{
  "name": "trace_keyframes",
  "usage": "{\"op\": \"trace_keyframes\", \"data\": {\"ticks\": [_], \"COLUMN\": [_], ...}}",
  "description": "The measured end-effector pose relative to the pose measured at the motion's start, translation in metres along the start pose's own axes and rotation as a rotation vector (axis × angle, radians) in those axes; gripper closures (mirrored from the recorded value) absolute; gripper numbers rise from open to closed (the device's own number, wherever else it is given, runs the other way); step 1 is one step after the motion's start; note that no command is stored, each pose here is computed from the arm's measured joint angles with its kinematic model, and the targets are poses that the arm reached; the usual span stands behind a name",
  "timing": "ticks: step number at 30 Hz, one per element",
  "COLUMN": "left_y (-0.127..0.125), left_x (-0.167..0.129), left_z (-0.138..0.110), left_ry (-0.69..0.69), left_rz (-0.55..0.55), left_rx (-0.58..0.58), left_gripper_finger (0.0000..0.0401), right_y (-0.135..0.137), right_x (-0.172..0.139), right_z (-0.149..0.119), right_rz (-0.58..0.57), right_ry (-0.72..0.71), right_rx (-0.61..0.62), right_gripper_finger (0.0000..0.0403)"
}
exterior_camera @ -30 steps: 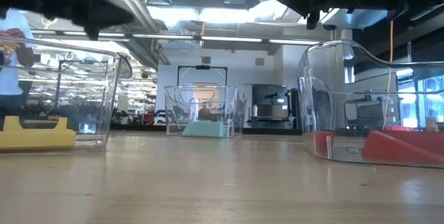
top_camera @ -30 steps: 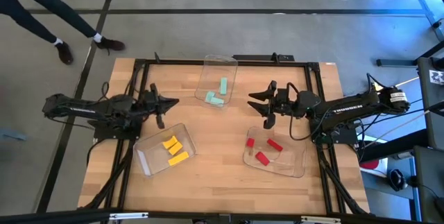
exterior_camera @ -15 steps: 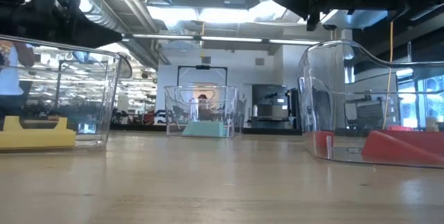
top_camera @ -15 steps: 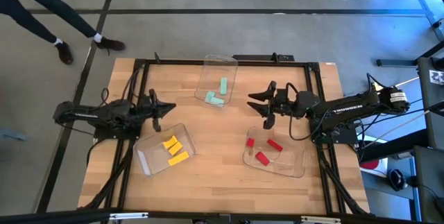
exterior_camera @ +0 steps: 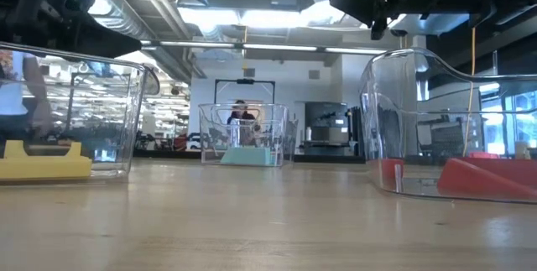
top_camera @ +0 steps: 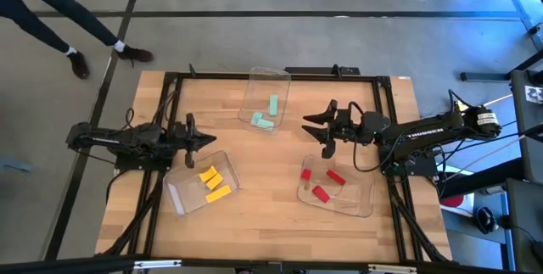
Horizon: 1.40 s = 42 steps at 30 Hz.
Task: Sort & place blocks by color
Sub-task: Return to Home Position
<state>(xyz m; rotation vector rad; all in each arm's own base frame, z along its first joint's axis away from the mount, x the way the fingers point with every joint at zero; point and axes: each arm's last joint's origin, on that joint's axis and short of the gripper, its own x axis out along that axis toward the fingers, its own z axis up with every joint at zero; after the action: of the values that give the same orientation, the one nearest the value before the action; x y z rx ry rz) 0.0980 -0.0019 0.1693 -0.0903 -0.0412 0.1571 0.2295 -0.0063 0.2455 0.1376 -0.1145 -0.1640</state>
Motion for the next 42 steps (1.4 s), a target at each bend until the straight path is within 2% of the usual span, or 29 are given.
{"op": "trace_keyframes", "data": {"ticks": [5,11,14,17,21,23,28,33,39,42], "left_y": [-0.001,0.001,0.001,0.001,0.001,0.001,0.001,0.001,0.001,0.001], "left_x": [-0.001,-0.001,-0.001,-0.001,-0.001,-0.001,-0.001,-0.001,-0.001,-0.001], "left_z": [0.001,0.002,0.002,0.002,0.002,0.002,0.002,0.002,0.002,0.002], "left_ry": [-0.014,-0.022,-0.022,-0.022,-0.022,-0.021,-0.021,-0.021,-0.021,-0.021], "left_rz": [-0.041,0.028,0.023,0.021,0.021,0.021,0.021,0.02,0.02,0.02], "left_rx": [0.062,0.088,0.089,0.089,0.089,0.089,0.09,0.09,0.09,0.09], "left_gripper_finger": [0.0401,0.0401,0.0401,0.0401,0.0401,0.0401,0.0401,0.0401,0.0401,0.0401], "right_y": [0.0,0.0,0.0,0.0,-0.001,-0.003,-0.013,-0.022,-0.022,-0.025], "right_x": [0.0,0.0,-0.002,-0.006,-0.016,-0.026,-0.059,-0.09,-0.094,-0.1], "right_z": [0.0,0.001,0.003,0.005,0.01,0.005,-0.026,-0.054,-0.05,-0.05], "right_rz": [0.0,0.001,0.008,0.012,0.012,0.012,-0.023,-0.018,-0.001,-0.034], "right_ry": [0.0,-0.003,-0.013,0.007,0.026,0.03,0.009,-0.077,-0.078,-0.082], "right_rx": [0.0,0.037,0.079,0.074,0.019,0.022,0.104,0.146,0.088,0.084], "right_gripper_finger": [0.0249,0.0249,0.0255,0.0287,0.0374,0.0392,0.04,0.0401,0.0401,0.0402]}}
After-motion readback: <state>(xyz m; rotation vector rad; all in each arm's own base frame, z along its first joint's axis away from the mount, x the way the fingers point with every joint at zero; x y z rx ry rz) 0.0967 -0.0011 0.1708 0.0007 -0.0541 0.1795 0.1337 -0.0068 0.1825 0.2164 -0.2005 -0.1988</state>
